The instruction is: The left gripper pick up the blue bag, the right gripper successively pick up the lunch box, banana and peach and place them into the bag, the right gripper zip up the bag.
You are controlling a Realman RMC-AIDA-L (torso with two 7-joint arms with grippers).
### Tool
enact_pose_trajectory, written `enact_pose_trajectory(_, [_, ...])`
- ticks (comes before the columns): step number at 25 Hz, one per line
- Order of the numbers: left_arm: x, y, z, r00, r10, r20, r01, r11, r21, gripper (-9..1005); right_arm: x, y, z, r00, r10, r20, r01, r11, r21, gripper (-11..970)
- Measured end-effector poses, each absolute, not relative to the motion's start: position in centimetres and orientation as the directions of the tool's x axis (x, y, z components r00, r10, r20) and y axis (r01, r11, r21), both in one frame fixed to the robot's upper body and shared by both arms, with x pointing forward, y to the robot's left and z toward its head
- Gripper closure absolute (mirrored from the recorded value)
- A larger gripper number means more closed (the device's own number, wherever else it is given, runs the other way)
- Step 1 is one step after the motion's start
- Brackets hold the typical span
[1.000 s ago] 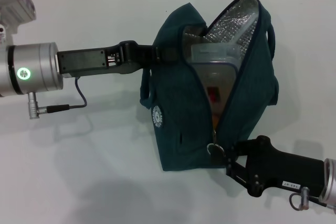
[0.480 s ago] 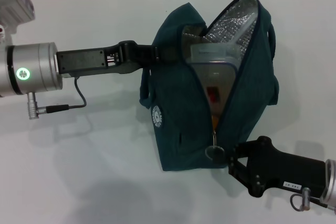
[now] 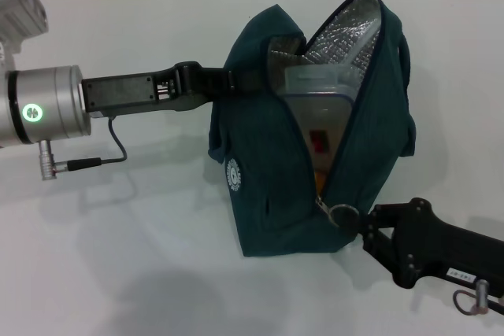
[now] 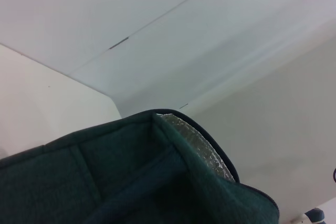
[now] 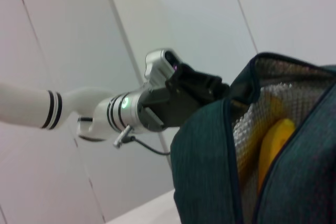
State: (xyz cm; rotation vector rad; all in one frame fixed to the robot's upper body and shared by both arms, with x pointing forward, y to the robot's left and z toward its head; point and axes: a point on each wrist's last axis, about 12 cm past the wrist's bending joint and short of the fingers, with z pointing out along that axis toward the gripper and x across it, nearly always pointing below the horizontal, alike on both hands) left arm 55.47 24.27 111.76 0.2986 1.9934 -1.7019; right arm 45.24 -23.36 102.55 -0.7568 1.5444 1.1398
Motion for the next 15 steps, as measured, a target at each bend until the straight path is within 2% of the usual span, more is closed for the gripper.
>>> enact_pose_trajectory(10, [55.4, 24.1, 111.7, -0.839, -0.145, -0.525, 0.497, 0.194, -0.846, 939, 45.1, -24.1, 103.4, -0.245, 0.159, -0.956, -0.893, 0.346, 0.287, 952])
enact_pose_trajectory(15, [55.0, 23.8, 111.4, -0.81, -0.141, -0.569, 0.542, 0.192, -0.818, 939, 45.4, -23.9, 103.7, -0.234, 0.164, -0.958, -0.9, 0.336, 0.277, 952])
